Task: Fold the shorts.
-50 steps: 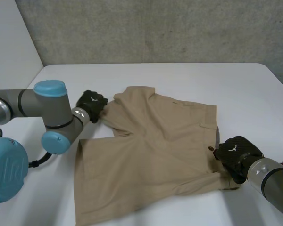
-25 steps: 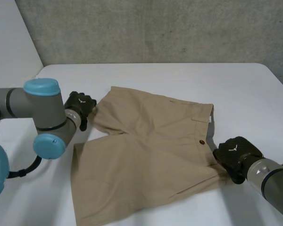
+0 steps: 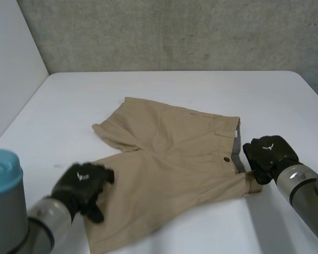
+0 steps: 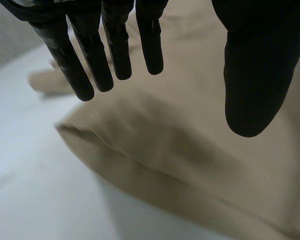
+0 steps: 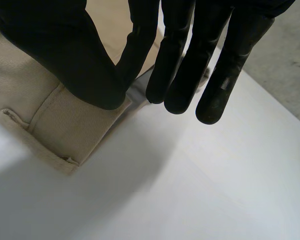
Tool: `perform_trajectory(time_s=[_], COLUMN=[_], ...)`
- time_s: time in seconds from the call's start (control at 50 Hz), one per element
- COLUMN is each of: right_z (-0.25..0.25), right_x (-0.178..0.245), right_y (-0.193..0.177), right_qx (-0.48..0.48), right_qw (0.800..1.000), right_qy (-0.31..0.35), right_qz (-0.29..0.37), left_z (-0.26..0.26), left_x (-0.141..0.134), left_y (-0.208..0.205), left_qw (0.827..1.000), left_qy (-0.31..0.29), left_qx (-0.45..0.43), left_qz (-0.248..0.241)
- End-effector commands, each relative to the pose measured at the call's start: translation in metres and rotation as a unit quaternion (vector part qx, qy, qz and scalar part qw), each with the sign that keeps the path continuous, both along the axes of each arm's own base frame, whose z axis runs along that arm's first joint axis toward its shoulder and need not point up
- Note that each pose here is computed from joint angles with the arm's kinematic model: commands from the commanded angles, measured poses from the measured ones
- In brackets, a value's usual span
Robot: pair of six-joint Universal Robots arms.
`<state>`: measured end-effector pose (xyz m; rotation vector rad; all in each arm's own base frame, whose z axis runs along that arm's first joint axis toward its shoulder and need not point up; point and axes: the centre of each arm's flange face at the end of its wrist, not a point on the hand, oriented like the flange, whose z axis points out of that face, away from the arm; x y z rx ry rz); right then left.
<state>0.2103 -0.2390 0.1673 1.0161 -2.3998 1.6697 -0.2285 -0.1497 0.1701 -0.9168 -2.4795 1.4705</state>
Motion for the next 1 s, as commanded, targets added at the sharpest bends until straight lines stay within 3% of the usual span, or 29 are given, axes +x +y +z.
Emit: perform_trajectory(time_s=[0.02, 0.28, 0.68, 1.0], right_z=[0.001, 0.000, 0.000, 0.000], right_x=[0.002, 0.002, 0.002, 0.000], right_y=[-0.001, 0.000, 0.001, 0.000], right_qx=[-0.003, 0.000, -0.001, 0.000], right_qw=[1.000, 1.000, 1.000, 1.000], right_qy=[-0.013, -0.012, -0.012, -0.012], right_qz=[-0.006, -0.005, -0.006, -0.009], left_z=[-0.013, -0.019, -0.010, -0.027], left_x=[0.005, 0.006, 0.003, 0.002], left_y=[0.030, 0.037, 0.057, 0.045], left_qw=[0.997, 0.995, 0.995, 0.996], left_qy=[-0.009, 0.003, 0.012, -0.015], left_qx=[0.071, 0.100, 0.099, 0.089], left_qz=[0.001, 0.014, -0.011, 0.021])
